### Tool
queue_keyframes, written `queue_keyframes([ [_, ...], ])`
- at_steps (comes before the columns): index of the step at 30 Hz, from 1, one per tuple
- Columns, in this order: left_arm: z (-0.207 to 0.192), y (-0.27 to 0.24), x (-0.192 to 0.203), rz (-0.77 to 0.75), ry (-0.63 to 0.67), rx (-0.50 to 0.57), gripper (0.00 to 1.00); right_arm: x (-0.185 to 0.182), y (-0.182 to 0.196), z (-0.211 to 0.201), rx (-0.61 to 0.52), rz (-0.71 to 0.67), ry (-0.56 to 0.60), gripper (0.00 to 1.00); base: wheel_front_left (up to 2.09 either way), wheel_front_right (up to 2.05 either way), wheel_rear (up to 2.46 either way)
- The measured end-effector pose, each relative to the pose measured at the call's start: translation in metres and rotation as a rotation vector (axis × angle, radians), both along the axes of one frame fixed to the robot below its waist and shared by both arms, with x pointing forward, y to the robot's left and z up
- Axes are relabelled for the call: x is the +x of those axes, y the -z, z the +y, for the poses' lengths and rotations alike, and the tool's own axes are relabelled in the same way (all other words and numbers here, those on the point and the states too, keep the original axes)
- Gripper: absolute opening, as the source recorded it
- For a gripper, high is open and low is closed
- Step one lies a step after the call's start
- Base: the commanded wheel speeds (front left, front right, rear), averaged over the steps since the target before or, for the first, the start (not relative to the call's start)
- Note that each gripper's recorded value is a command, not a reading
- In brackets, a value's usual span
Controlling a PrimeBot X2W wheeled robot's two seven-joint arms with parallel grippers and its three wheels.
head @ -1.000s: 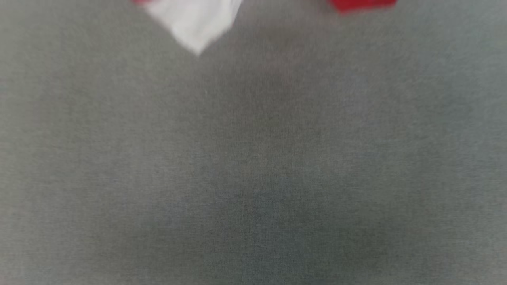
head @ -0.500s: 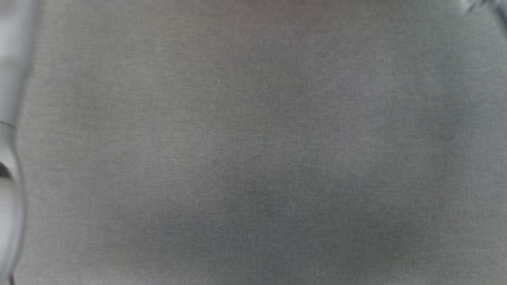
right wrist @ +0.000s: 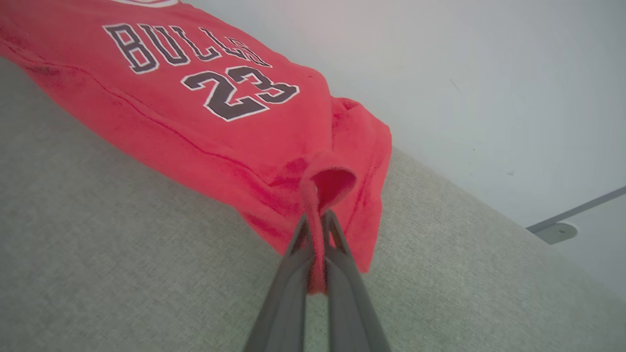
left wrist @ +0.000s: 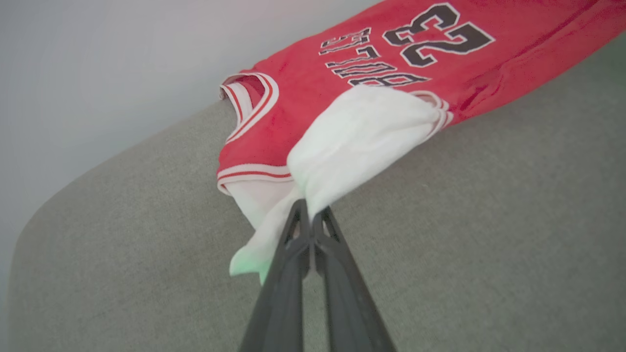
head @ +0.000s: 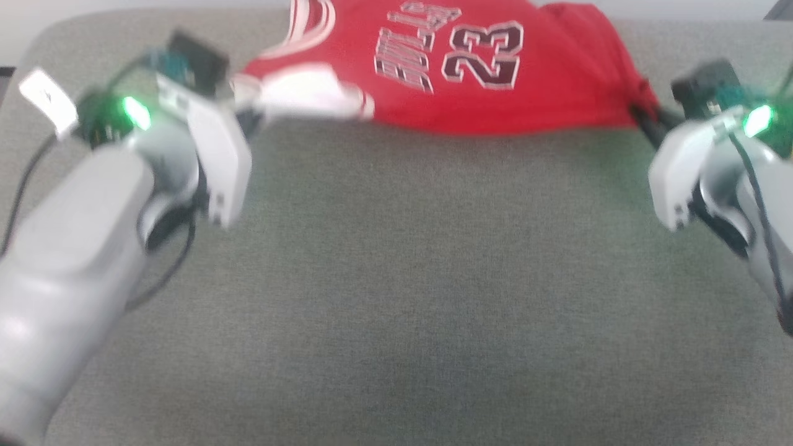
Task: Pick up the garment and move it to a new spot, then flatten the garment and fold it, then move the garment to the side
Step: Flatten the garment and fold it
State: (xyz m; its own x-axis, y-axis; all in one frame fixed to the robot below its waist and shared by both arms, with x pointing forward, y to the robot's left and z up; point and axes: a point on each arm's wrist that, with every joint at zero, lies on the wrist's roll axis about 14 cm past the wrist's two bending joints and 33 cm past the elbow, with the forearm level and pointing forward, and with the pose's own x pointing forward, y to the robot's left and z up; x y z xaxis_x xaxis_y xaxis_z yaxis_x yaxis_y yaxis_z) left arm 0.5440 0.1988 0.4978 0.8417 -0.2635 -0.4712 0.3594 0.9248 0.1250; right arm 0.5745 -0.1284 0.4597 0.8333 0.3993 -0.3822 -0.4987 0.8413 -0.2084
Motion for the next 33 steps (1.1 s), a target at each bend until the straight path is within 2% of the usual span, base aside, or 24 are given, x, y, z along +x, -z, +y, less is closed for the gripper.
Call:
queue_keyframes([
  [9, -0.006, 0.042, -0.108, 0.24, 0.029, -0.032, 0.0, -0.075, 0.025, -0.02, 0.037, 0.207, -0.047, 0.0, 0.0, 0.0, 0.0],
  [19, -0.009, 0.063, -0.197, 0.424, -0.052, -0.08, 0.0, -0.147, 0.048, -0.032, 0.073, 0.397, -0.088, 0.0, 0.0, 0.0, 0.0],
  [20, -0.009, 0.066, -0.21, 0.457, -0.067, -0.08, 0.0, -0.163, 0.054, -0.033, 0.088, 0.443, -0.09, 0.0, 0.0, 0.0, 0.0],
  [30, -0.012, 0.067, -0.244, 0.554, -0.096, -0.074, 0.0, -0.218, 0.072, -0.036, 0.171, 0.601, -0.071, 0.0, 0.0, 0.0, 0.0],
  [33, -0.011, 0.057, -0.235, 0.505, -0.092, -0.057, 0.0, -0.209, 0.063, -0.042, 0.19, 0.56, -0.047, 0.0, 0.0, 0.0, 0.0],
])
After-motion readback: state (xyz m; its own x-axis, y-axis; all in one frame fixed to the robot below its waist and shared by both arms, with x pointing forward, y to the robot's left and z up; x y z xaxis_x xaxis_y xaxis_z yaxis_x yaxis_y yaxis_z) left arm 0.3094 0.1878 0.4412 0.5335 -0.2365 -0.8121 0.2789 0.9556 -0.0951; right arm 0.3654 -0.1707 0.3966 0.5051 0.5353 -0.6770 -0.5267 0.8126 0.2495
